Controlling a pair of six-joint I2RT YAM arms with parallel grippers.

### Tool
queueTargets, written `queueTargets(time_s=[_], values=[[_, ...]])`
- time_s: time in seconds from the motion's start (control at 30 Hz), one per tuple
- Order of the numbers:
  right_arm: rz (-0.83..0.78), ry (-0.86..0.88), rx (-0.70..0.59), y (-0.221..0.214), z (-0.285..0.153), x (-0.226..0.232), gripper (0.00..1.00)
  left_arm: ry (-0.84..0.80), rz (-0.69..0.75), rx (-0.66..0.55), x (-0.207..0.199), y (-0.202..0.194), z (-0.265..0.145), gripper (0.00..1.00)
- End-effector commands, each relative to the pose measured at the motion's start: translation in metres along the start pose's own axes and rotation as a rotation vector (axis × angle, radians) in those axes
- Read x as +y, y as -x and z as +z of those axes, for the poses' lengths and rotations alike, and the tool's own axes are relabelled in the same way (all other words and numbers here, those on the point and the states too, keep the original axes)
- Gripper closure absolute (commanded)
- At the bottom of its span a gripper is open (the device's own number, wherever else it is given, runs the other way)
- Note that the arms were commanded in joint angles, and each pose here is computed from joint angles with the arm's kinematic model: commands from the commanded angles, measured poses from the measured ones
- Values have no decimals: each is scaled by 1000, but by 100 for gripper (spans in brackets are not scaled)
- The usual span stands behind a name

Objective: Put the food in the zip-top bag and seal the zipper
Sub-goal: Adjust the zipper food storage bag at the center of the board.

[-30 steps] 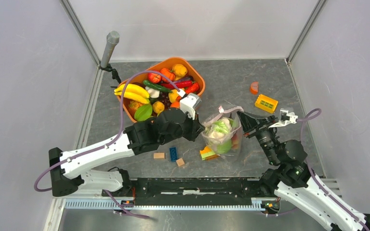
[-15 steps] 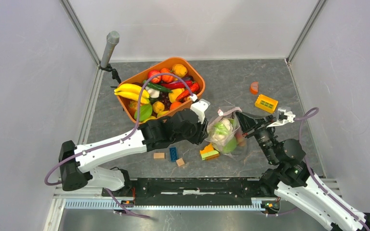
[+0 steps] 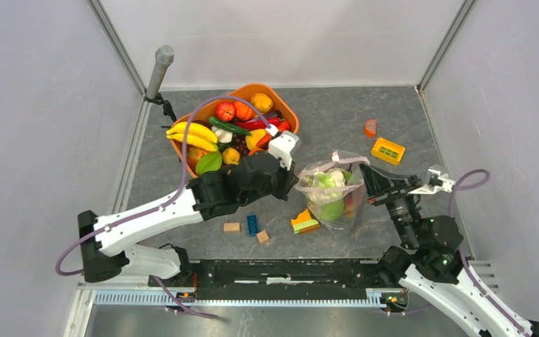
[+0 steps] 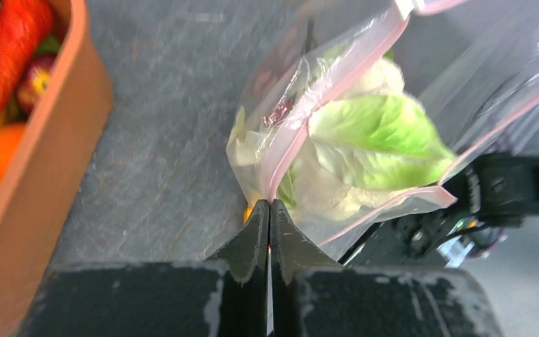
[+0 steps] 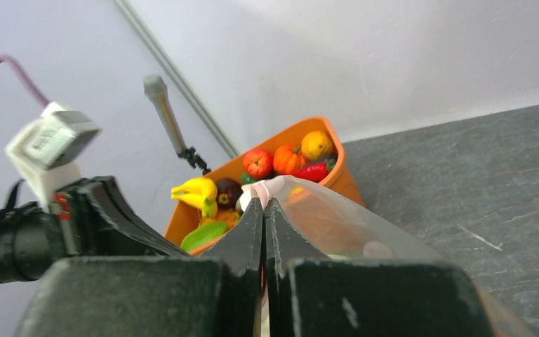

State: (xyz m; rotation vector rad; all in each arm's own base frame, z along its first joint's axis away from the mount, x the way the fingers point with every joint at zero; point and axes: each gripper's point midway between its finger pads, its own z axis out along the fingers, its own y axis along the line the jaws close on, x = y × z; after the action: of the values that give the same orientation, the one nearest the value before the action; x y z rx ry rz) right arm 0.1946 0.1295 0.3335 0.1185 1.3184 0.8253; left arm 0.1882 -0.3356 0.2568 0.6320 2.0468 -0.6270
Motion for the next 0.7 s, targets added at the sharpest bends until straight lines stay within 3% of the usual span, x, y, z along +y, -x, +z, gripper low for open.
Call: queueTargets(time_s=[0.0,0.13,0.27,0.47,0.67], values=[[-8,-83,-116,45,-10,-9,100,-48,-71,-324,-2,96,-45,98],[-110,-226,70,19,-4,-28,100,-78,-73,-345,-8,117,-39,98],[-191,-243,206,3,8,-24,100,-187,-87,-322,-30,128,-27,98],[-100,-73,74,20,14,6,100,-81,-70,-294,-2,113,-21,98],[-81,84,-111,86,11,48,100,-121,-110,-279,12,115,-7,98]])
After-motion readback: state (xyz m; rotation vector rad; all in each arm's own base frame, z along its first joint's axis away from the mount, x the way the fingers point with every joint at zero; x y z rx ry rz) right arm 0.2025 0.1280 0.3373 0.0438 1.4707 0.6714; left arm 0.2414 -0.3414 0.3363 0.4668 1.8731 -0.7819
